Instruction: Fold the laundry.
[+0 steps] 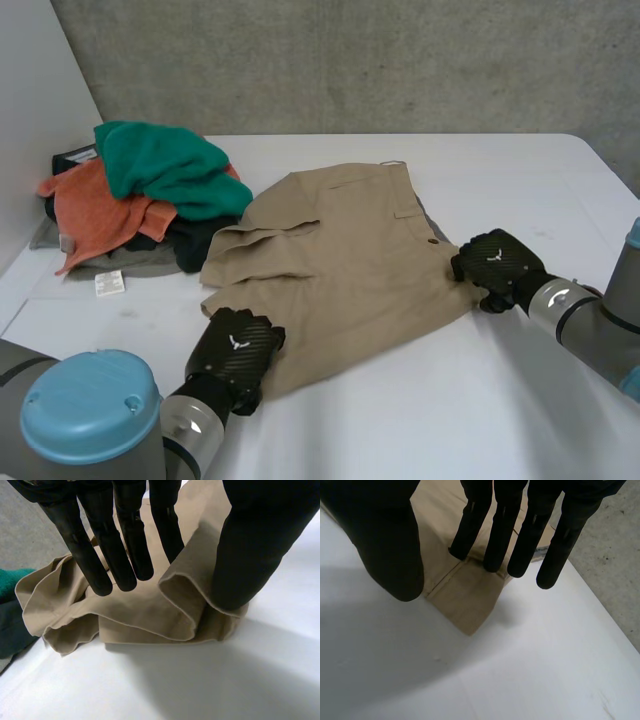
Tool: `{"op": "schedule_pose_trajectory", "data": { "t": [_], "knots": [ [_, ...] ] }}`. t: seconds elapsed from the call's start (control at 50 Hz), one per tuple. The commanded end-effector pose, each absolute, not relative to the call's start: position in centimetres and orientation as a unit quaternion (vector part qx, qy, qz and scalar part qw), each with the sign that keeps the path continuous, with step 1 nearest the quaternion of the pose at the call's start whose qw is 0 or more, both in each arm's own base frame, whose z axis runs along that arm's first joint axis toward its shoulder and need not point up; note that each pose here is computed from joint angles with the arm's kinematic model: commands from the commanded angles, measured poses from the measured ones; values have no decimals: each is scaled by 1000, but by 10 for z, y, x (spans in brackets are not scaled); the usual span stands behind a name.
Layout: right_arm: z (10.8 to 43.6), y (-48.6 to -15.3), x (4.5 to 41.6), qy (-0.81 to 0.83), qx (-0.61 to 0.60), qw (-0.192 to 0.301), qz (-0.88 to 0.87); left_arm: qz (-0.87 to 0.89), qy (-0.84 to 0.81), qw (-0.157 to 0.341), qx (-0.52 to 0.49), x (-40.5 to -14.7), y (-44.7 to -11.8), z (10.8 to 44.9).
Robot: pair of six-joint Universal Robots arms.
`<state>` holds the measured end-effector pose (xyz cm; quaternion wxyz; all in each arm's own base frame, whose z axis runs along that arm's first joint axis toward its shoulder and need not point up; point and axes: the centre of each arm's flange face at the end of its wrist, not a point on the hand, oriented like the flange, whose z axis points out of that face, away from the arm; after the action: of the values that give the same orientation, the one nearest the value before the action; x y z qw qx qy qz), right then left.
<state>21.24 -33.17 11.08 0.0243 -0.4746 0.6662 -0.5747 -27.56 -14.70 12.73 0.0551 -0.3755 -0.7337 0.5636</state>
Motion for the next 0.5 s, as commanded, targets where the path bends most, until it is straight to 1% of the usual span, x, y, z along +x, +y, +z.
{"op": "schedule_pose_trajectory", "data": {
  "t": [0.02, 0.12, 0.18, 0.2, 0.22, 0.26, 0.28, 0.3, 0.34, 0.36, 0.38, 0.42, 0.46, 0.5],
  "knots": [
    [110, -333, 222, 662, -475, 36, -579, 573, -718, 41, -393, -280, -153, 124],
    [116, -330, 229, 657, -475, 41, -584, 595, -707, 38, -380, -283, -163, 134],
    [124, -330, 226, 665, -466, 30, -582, 623, -691, 38, -365, -285, -169, 156],
    [138, -327, 223, 667, -460, 23, -585, 634, -684, 39, -359, -285, -169, 166],
    [144, -327, 222, 668, -458, 19, -586, 649, -674, 41, -352, -284, -168, 181],
    [162, -321, 218, 673, -456, 11, -583, 661, -665, 44, -345, -282, -166, 197],
    [181, -313, 215, 679, -454, 6, -577, 667, -660, 47, -343, -282, -164, 206],
    [190, -308, 214, 682, -454, 6, -573, 675, -653, 50, -339, -279, -161, 222],
    [205, -299, 210, 693, -454, 7, -560, 682, -647, 53, -337, -276, -156, 239],
    [223, -290, 201, 704, -451, 2, -548, 683, -646, 54, -336, -274, -153, 245],
    [233, -286, 195, 711, -448, -3, -542, 679, -648, 56, -341, -270, -146, 257],
    [257, -272, 177, 723, -448, -26, -526, 671, -652, 60, -349, -267, -140, 264],
    [265, -263, 169, 729, -452, -36, -512, 644, -666, 66, -369, -261, -128, 269],
    [278, -245, 160, 734, -468, -51, -490, 605, -686, 78, -396, -257, -115, 267]
  ]
}}
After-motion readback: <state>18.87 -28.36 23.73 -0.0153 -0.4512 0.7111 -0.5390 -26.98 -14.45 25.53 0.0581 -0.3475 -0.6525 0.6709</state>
